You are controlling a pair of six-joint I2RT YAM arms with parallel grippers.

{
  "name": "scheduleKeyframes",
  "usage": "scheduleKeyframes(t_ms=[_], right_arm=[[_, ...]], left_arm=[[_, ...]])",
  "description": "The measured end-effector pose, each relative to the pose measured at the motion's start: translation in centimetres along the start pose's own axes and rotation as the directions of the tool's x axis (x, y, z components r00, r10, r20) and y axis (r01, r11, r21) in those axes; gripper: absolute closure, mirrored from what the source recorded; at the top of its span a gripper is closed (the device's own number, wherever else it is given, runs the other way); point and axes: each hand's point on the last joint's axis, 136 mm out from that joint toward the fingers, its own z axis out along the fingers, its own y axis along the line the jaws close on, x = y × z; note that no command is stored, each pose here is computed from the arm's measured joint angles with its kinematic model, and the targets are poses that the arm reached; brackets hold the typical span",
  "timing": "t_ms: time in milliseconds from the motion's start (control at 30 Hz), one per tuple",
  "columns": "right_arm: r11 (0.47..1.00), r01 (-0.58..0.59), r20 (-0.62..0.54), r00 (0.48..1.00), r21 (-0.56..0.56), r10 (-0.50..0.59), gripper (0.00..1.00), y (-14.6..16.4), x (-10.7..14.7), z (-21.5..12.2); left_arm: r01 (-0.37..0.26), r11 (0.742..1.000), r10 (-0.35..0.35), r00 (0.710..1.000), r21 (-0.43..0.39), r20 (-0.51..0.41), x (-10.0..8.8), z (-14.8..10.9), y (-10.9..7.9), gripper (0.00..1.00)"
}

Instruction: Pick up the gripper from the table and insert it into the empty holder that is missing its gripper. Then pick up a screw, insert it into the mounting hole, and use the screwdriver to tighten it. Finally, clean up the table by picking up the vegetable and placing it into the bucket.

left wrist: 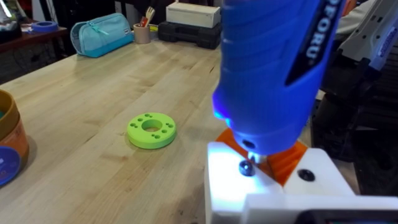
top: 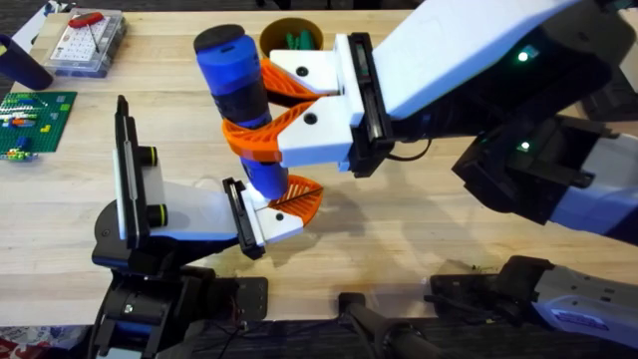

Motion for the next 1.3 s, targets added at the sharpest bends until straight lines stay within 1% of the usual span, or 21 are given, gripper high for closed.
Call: scheduleKeyframes(t_ms=[67, 133, 267, 333, 467, 600, 700, 867, 967, 1133, 1300], right_arm=[[1.0, -0.01, -0.008, 1.0, 0.001, 0.01, 0.945, 0.0, 0.2, 0.0], [1.0, -0.007, 0.006, 1.0, -0.001, 0.007, 0.947, 0.0, -0.1, 0.0], [0.999, 0.044, 0.086, 0.995, -0.009, -0.044, 0.945, 0.4, -2.0, -0.1], [0.999, 0.044, 0.1, 0.994, -0.012, -0.042, 0.946, 0.6, -2.6, -0.3], [0.999, 0.02, 0.097, 0.995, -0.025, -0.018, 0.945, 0.6, -3.0, -0.2], [0.999, -0.027, 0.055, 0.998, -0.04, 0.029, 0.946, 0.0, -4.2, -0.1], [0.999, -0.022, 0.053, 0.998, -0.033, 0.024, 0.946, -0.7, -6.2, -0.3], [0.998, 0.061, 0.099, 0.993, -0.029, -0.058, 0.945, -1.2, -10.2, -1.0], [0.996, 0.088, 0.113, 0.99, -0.028, -0.084, 0.947, -1.2, -11.4, -1.2], [0.992, 0.103, 0.11, 0.989, -0.069, -0.095, 0.946, -1.1, -11.9, -0.8], [0.988, 0.09, 0.092, 0.993, -0.128, -0.079, 0.945, -1.7, -11.7, 0.2]], left_arm=[[0.014, 1.0, -0.014, 1.0, 0.0, -0.007, 0.2, 0.0, 0.0, 0.991], [0.016, 1.0, -0.016, 1.0, 0.0, -0.007, 0.2, 0.0, 0.0, 0.991], [0.016, 1.0, -0.016, 1.0, 0.001, -0.007, 0.2, 0.0, 0.0, 0.991], [0.016, 1.0, -0.016, 1.0, 0.001, -0.007, 0.2, 0.0, 0.0, 0.991], [0.016, 1.0, -0.016, 1.0, 0.0, -0.007, 0.2, 0.0, 0.0, 0.991], [0.016, 1.0, -0.016, 1.0, 0.0, -0.007, 0.2, 0.0, 0.0, 0.991], [0.016, 1.0, -0.016, 1.0, 0.0, -0.007, 0.2, 0.0, 0.0, 0.991], [0.016, 1.0, -0.016, 1.0, 0.0, -0.007, 0.2, 0.0, 0.0, 0.991], [0.016, 1.0, -0.016, 1.0, 0.0, -0.007, 0.2, 0.0, 0.0, 0.991], [0.016, 1.0, -0.016, 1.0, 0.0, -0.007, 0.2, 0.0, 0.0, 0.991], [0.016, 1.0, -0.016, 1.0, 0.0, -0.007, 0.2, 0.0, 0.0, 0.991]])
